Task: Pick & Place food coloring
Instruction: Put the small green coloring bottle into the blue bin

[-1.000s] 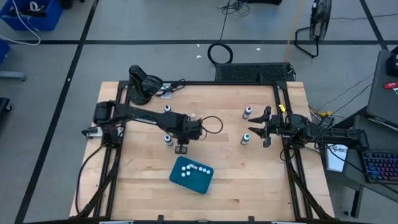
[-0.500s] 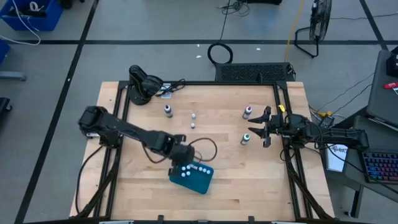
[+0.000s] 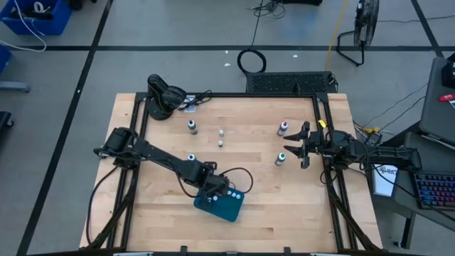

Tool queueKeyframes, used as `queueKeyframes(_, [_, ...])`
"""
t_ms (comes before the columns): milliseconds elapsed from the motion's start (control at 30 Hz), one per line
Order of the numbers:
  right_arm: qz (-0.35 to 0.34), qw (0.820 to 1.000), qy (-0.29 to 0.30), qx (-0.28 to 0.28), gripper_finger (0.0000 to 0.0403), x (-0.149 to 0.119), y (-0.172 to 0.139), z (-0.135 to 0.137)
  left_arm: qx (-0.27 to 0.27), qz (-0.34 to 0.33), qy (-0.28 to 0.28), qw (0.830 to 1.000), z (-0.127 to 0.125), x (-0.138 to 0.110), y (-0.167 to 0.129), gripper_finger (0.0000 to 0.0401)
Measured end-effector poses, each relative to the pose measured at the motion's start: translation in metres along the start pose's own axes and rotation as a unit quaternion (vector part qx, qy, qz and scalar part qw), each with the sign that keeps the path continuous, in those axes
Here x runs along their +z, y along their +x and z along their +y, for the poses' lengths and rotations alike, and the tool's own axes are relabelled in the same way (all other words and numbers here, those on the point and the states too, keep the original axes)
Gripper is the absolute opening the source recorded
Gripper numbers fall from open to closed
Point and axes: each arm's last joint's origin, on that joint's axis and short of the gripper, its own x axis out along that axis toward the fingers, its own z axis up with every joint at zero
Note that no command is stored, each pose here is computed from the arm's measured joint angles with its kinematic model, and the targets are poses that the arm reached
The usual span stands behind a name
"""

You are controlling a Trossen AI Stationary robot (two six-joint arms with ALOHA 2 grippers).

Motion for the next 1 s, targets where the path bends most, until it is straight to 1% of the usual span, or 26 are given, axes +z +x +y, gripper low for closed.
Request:
queueKeyframes(333, [0.002,1.0,0.0,0.0,0.016,0.0,0.0,0.0,-0.007,-0.005,-0.011,1.0,0.0,0.002,0.005,0.0066])
queueKeyframes(600, [0.003,1.0,0.0,0.0,0.016,-0.001,0.0,0.0,-0.01,0.029,-0.029,0.999,0.006,-0.004,0.023,0.0066])
queueKeyframes(833, [0.003,1.0,0.0,0.0,0.016,-0.001,0.0,0.0,-0.039,0.022,-0.029,0.999,0.004,-0.001,0.028,0.0066])
queueKeyframes(900, [0.002,1.0,0.0,0.0,0.016,-0.001,0.0,0.0,-0.043,0.02,-0.029,0.998,0.004,-0.001,0.028,0.0075])
queueKeyframes(1000, [0.003,1.0,0.0,0.0,0.016,-0.001,0.0,0.0,-0.043,0.02,-0.029,0.998,0.004,-0.001,0.028,0.0112])
